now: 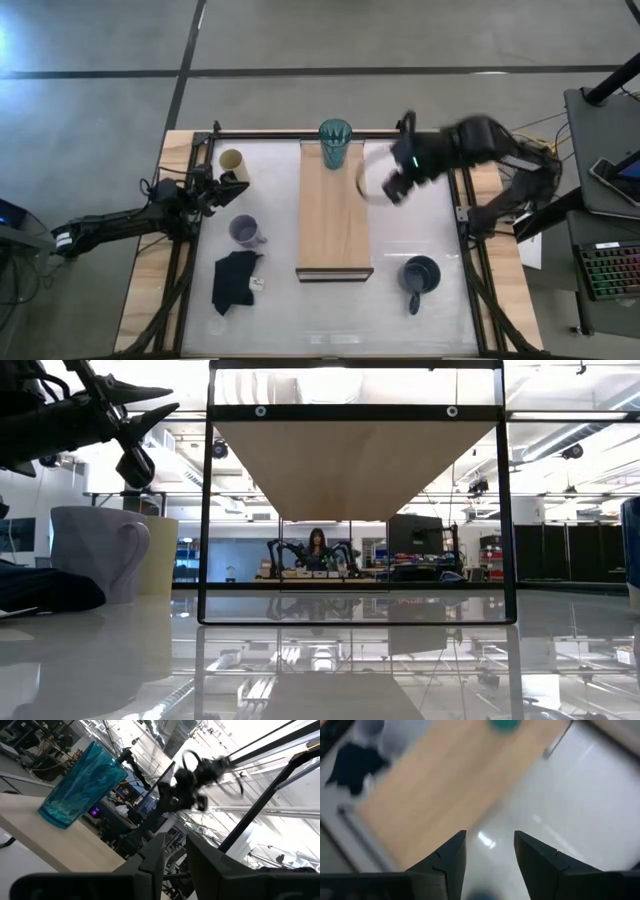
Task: Stack small to large cups/mugs on shelf
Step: Put the blue mug on the shelf
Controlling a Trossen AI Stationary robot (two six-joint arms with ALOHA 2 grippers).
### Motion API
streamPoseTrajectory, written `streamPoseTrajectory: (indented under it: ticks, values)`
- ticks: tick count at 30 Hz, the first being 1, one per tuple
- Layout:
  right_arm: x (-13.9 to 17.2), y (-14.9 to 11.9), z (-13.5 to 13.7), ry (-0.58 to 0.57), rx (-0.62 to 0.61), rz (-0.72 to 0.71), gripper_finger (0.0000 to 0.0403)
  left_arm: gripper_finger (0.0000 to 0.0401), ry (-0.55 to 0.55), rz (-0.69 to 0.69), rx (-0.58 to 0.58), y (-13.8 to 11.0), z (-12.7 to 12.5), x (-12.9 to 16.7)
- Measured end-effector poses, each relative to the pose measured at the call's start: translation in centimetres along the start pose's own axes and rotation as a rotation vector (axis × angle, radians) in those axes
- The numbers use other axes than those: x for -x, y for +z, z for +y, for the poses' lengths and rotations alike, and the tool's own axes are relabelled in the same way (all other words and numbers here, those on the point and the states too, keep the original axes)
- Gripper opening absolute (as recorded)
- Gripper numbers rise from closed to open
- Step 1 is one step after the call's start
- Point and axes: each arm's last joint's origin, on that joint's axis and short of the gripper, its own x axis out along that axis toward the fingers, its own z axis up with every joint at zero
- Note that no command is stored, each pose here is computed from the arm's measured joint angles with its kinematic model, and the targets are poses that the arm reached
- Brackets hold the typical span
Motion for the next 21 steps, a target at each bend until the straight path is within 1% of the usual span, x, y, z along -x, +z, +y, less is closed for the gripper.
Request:
streamPoseTrajectory:
  ticks: [2,4,6,9,11,14,17,21]
  values:
    - [-0.5,-2.9,0.4,-0.006,-0.038,0.056,0.0157,0.0065,-0.004,0.004,0.000,0.0,0.0,0.0]
    - [-1.2,-5.6,0.4,-0.038,-0.094,0.098,0.0157,0.0065,-0.012,0.014,0.000,0.0,0.0,0.0]
    - [-2.3,-7.9,0.1,-0.093,-0.149,0.117,0.0157,0.0065,-0.019,0.023,0.000,-0.1,-0.1,0.0]
    - [-4.1,-10.7,-0.8,-0.180,-0.231,0.148,0.0158,0.0065,-0.026,0.031,0.000,-0.1,-0.1,0.0]
    - [-5.2,-12.1,-1.6,-0.237,-0.270,0.183,0.0161,0.0065,-0.027,0.031,0.000,-0.1,-0.1,0.0]
    - [-6.9,-13.8,-2.3,-0.294,-0.309,0.307,0.0171,0.0065,-0.028,0.031,0.000,-0.1,-0.1,0.0]
    - [-8.3,-15.1,-2.2,-0.293,-0.302,0.410,0.0189,0.0065,-0.028,0.031,0.000,-0.1,-0.1,0.0]
    - [-9.4,-15.9,-1.5,-0.228,-0.289,0.432,0.0215,0.0065,-0.029,0.031,0.000,-0.1,-0.1,0.0]
